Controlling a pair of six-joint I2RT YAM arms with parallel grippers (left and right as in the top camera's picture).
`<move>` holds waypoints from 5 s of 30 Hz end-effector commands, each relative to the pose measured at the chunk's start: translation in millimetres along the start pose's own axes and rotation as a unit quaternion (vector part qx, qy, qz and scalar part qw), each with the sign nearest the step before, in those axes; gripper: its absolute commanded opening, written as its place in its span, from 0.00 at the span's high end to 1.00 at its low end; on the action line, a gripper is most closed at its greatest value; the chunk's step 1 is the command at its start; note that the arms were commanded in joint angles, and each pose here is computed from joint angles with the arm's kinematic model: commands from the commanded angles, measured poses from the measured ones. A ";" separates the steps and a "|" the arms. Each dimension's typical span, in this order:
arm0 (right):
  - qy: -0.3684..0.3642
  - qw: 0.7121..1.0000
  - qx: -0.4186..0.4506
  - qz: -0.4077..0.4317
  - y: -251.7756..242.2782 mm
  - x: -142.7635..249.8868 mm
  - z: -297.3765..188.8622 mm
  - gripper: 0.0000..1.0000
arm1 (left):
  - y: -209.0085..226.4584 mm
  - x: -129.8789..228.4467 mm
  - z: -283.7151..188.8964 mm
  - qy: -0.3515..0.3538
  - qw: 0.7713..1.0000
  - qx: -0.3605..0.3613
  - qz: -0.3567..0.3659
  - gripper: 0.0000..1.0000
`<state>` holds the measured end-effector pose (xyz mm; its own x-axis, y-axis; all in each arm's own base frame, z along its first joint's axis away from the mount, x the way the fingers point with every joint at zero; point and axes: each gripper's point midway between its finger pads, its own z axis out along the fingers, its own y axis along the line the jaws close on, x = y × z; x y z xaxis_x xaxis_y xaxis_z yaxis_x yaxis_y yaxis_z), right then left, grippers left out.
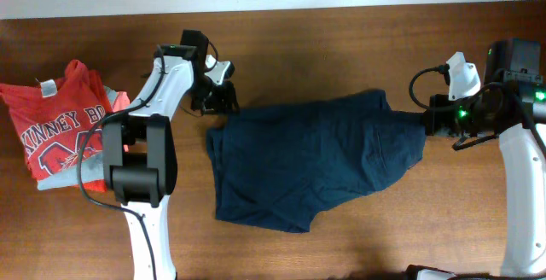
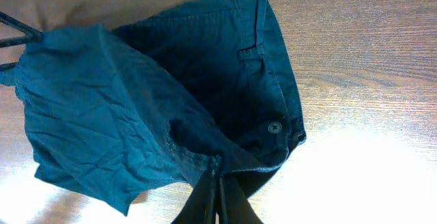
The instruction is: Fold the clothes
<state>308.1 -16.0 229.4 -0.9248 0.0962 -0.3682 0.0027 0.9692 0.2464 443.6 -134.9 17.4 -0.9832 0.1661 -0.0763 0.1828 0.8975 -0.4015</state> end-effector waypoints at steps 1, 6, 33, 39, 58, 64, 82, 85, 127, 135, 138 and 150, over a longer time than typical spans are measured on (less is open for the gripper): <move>-0.007 1.000 0.007 -0.005 -2.6 -3.0 -4.3 0.96 | -10.2 4.2 16.1 0.017 0.999 0.037 -0.010 0.60; -0.007 1.000 0.007 -0.005 -2.6 -3.0 -4.3 0.96 | -19.8 2.0 15.3 0.013 0.998 0.066 -0.008 0.75; -0.128 0.991 0.010 -0.026 -21.4 -103.0 46.6 0.96 | -50.5 -150.9 -208.0 -0.340 0.930 -0.044 0.130 1.00; -0.091 0.996 0.003 -0.020 -18.3 -89.1 59.2 0.96 | -48.1 -109.0 -194.1 -0.257 0.961 -0.037 0.094 1.00; 0.035 0.999 -0.003 0.019 18.0 36.9 -25.1 0.96 | -61.3 48.3 -237.2 -0.067 0.992 -0.081 0.071 1.00; 0.079 0.996 -0.005 0.033 17.6 54.1 -20.3 0.96 | -67.2 53.1 -245.2 -0.078 0.992 -0.080 0.066 1.00; 0.070 0.994 0.069 0.039 -25.7 13.2 24.5 0.96 | -85.1 -41.4 -210.9 -0.218 0.959 -0.087 0.160 0.99; 0.064 0.992 0.092 0.053 -38.6 2.0 38.0 0.96 | -81.8 -51.3 -197.2 -0.229 0.955 -0.087 0.166 0.99; 0.103 0.970 0.166 0.143 -93.0 -2.8 101.2 0.17 | -46.5 -87.8 -70.4 -0.195 0.960 -0.098 0.175 0.30; 0.127 0.973 0.060 0.184 -92.9 27.4 123.5 0.13 | -37.7 -80.9 -53.5 -0.169 0.964 -0.105 0.176 0.40; 0.123 0.974 0.017 0.189 -91.8 32.3 128.6 0.13 | -36.7 -78.7 -42.7 -0.156 0.963 -0.107 0.194 0.41; 0.135 0.968 -0.056 0.205 -80.4 67.1 157.1 0.13 | -10.7 -49.8 21.2 -0.063 0.973 -0.113 0.190 0.45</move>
<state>309.1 -64.4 51.6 -0.9154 0.4025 0.0099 0.3786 0.8521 0.3614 498.9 -168.6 23.9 -0.8246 0.4415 -0.3538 0.5100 0.8508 -0.1269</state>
